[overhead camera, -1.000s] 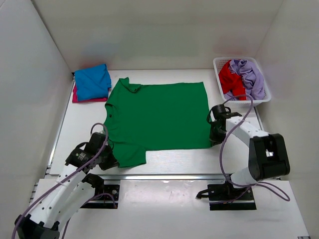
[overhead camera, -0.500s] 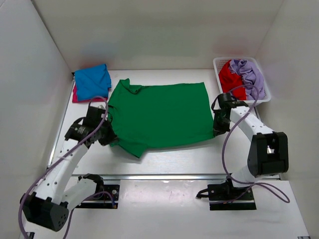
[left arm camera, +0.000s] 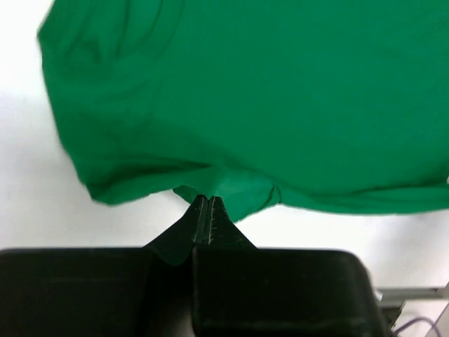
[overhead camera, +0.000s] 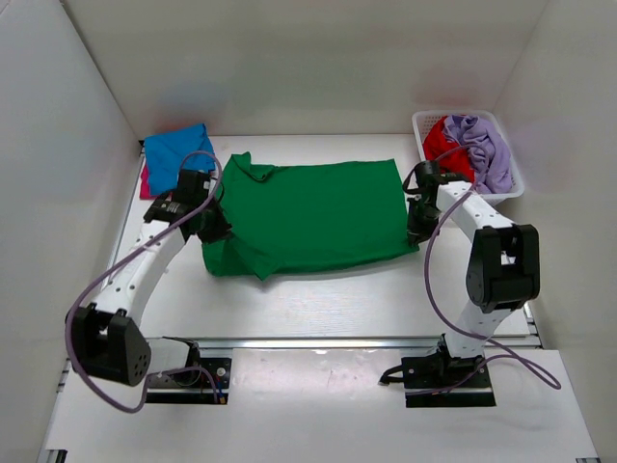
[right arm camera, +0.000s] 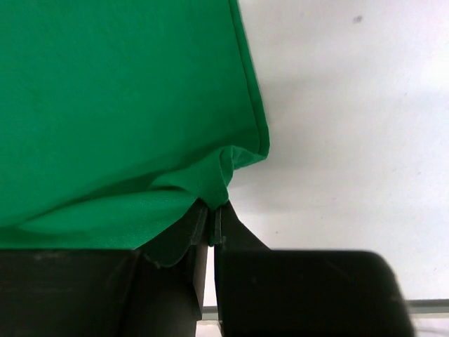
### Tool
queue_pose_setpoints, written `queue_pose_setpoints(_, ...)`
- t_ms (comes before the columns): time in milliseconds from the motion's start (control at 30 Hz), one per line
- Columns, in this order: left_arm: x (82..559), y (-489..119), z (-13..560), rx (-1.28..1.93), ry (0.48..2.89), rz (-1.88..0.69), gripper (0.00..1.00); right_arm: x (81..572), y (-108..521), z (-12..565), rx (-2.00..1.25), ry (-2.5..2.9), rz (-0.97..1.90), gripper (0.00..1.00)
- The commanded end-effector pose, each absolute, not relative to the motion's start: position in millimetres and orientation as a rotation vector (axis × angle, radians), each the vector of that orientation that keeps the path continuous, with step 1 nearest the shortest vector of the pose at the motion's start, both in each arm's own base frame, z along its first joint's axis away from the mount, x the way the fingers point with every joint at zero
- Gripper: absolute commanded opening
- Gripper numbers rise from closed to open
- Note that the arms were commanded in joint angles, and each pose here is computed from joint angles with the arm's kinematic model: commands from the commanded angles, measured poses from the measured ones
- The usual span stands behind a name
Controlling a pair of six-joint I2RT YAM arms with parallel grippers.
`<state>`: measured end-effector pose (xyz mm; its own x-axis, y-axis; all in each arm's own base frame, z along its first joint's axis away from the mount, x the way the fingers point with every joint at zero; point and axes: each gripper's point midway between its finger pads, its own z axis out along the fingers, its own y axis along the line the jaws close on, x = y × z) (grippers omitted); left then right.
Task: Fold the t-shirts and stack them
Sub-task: Fold the flattened tshirt in 1/3 of the way
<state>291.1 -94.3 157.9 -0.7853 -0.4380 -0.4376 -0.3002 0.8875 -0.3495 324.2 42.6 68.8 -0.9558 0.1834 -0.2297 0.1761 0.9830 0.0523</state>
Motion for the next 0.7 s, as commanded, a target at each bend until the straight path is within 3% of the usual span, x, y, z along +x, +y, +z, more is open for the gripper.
queue_pose_setpoints(0, 331.9, -90.5, 187.2, -0.508, 2.397, -0.372, 0.0, 340.8, 38.8, 79.2, 0.265, 2.862, 0.03, 0.0)
queue_pose_setpoints(667, 396.3, -91.6, 184.8, -0.519, 2.365, -0.406, 0.0, 373.8, 32.9, 71.3, 0.293, 2.863, 0.032, 0.0)
